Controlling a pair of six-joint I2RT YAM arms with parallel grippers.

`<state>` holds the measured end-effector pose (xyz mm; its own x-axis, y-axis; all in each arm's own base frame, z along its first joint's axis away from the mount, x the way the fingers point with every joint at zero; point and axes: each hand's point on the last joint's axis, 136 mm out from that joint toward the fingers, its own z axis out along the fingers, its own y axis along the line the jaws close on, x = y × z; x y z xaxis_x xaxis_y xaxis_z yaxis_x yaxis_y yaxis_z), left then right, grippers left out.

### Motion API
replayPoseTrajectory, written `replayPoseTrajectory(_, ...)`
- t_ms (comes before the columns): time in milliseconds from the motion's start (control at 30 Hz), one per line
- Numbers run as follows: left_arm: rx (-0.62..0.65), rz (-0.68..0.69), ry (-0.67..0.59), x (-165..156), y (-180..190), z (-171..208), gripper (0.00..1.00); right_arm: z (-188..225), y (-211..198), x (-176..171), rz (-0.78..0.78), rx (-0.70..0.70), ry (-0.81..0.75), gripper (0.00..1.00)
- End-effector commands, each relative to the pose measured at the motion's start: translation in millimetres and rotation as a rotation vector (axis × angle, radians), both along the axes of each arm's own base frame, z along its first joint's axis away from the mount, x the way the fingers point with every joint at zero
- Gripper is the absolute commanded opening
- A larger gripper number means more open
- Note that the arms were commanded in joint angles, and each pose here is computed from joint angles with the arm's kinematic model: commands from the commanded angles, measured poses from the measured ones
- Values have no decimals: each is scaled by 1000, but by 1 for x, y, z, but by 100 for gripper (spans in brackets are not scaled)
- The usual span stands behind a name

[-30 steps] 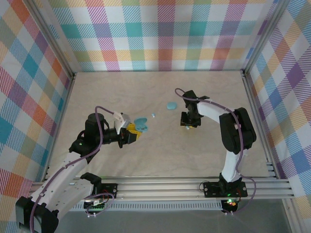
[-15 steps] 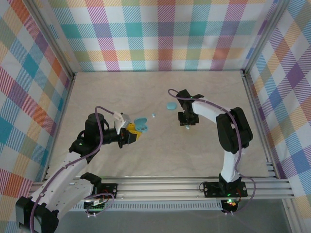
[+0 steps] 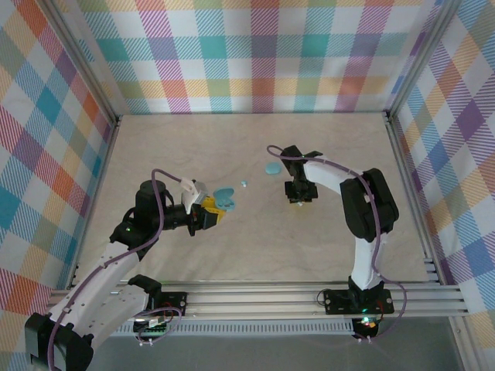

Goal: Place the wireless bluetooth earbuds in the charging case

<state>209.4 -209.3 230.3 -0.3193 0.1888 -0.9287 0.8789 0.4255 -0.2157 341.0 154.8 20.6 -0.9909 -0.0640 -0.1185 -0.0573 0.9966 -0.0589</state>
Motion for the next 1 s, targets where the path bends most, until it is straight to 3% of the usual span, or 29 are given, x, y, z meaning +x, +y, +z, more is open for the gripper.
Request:
replayPoseTrajectory(0,-13,-12,-51,-1,1,18,16,0,4,1,23,-10,14,27)
replayPoseTrajectory(233,-12,-14,-53,-1,1,18,16,5,6,1,33,-3,6,21)
replayPoseTrajectory(533,-23,-11,-61,2,0,20,16,52,26,-2,39,159,-64,13)
replayPoseTrajectory(833,-34,-19,-51,7,-3,23,16,122,75,-30,150,544,-136,11)
replayPoseTrajectory(967,-33,-24,-58,8,-4,26,16,175,107,-50,271,749,-201,8)
